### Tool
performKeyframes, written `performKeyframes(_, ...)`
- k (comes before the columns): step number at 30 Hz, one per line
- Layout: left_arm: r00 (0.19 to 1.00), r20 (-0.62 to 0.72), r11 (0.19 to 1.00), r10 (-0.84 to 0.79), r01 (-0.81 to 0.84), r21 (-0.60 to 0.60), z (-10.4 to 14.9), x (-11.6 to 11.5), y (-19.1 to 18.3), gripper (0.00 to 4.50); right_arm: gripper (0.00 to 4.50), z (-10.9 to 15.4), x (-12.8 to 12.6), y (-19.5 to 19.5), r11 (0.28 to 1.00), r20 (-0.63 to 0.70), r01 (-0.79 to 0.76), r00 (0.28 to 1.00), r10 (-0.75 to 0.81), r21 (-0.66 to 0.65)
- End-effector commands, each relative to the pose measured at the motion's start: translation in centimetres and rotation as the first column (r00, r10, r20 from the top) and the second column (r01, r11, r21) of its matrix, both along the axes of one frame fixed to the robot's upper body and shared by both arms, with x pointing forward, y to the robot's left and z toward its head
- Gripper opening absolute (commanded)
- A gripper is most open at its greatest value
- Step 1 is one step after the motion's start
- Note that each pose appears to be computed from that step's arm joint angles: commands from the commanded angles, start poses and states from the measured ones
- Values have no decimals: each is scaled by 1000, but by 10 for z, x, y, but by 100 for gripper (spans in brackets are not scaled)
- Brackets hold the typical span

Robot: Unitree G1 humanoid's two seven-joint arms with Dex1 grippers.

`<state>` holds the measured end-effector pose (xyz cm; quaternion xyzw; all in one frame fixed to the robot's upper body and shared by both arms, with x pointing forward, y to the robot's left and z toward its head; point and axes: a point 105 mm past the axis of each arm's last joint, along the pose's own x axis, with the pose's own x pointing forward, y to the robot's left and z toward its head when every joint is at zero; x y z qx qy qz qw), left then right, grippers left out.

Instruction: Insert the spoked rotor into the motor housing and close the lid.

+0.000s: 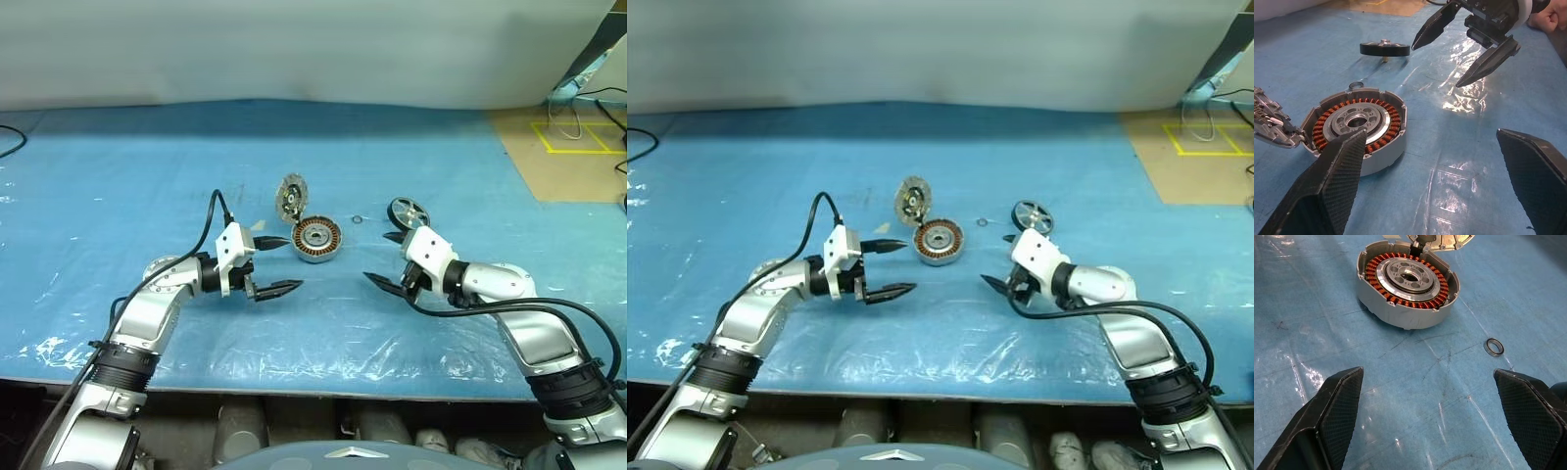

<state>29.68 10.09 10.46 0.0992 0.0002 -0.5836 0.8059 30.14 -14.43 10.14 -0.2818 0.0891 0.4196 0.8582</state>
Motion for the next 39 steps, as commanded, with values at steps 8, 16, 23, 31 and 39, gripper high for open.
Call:
performKeyframes(8, 999, 43, 1000, 10, -10, -2, 6, 0, 3, 445, 449, 13, 1, 11, 998, 46, -61, 997, 61, -13)
performKeyframes(16, 1000, 27, 1000, 16, -16, 25, 0, -1, 9, 445, 449, 27, 10, 37, 945, 82, -273, 953, 291, -180)
performKeyframes(23, 997, 48, 998, 55, -56, 9, 3, 2, 11, 445, 449, 54, 27, 58, 895, 119, -389, 900, 420, -219)
performKeyframes(31, 996, 35, 997, 79, -80, 10, -13, -8, 9, 445, 449, 43, 15, 60, 880, 76, -431, 889, 452, -198)
performKeyframes(39, 995, 35, 995, 97, -98, 17, -23, -3, 16, 445, 449, 42, 15, 60, 883, 79, -427, 891, 448, -196)
